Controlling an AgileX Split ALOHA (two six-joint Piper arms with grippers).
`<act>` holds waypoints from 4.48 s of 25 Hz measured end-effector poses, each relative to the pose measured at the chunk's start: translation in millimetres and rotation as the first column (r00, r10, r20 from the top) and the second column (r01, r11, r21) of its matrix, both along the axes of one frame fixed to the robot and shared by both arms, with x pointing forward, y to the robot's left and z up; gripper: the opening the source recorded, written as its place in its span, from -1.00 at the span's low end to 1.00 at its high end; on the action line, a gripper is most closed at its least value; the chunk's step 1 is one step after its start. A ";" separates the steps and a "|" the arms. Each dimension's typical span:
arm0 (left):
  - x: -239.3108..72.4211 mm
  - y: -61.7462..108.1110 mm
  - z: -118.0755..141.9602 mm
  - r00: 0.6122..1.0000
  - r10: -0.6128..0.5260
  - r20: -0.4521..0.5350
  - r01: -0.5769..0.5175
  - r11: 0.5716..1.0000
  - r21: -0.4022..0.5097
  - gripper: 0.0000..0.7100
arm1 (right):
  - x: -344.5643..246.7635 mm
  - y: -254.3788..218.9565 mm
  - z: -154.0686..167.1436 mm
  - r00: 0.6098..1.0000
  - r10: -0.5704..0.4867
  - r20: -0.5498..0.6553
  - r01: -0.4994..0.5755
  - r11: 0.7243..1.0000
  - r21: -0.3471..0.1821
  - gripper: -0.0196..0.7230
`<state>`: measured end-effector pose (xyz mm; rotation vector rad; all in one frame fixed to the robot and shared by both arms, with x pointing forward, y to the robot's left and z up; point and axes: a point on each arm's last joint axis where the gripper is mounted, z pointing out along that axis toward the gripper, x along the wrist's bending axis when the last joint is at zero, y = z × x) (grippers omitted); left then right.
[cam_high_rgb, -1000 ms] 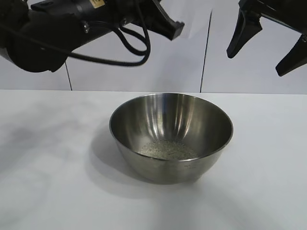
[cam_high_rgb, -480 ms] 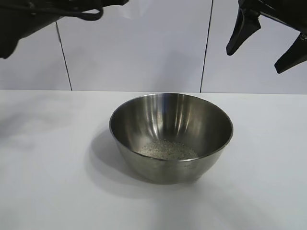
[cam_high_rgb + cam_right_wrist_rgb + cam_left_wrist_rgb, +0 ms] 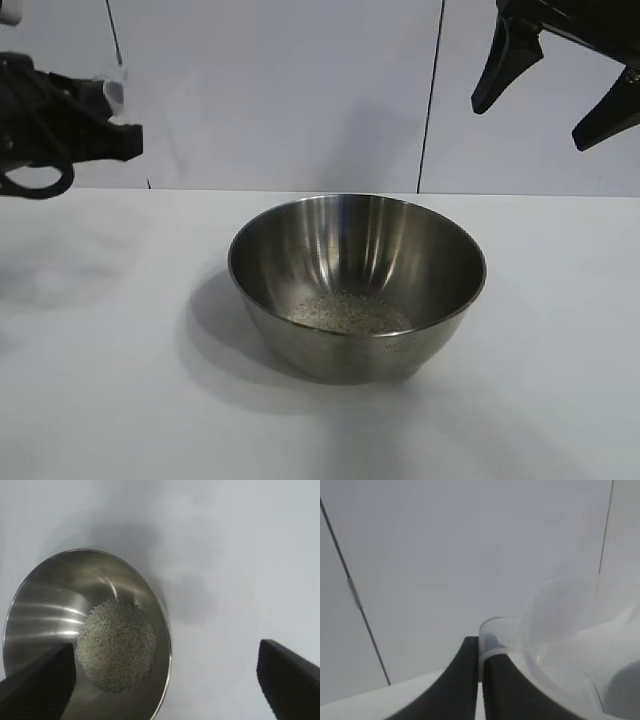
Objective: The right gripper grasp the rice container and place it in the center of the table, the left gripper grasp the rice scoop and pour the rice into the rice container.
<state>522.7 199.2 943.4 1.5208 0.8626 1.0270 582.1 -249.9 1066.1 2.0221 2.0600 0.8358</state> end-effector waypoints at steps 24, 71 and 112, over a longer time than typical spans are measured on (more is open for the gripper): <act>1.0 7.7 -103.8 0.960 0.060 -0.273 -0.038 0.996 0.084 -0.85 | 0.0 0.0 0.0 1.000 0.001 0.000 -0.001 1.000 0.000 0.89; 18.9 -22.6 153.8 0.522 -0.063 -0.851 0.048 0.998 -0.045 0.72 | -0.3 -0.2 -0.2 1.000 0.012 0.000 -0.012 1.000 -0.009 0.89; 68.1 -49.5 104.4 0.334 -0.130 -0.934 0.024 0.991 -0.129 0.72 | -2.1 2.1 -0.3 1.000 0.015 -0.022 -0.015 1.000 0.020 0.89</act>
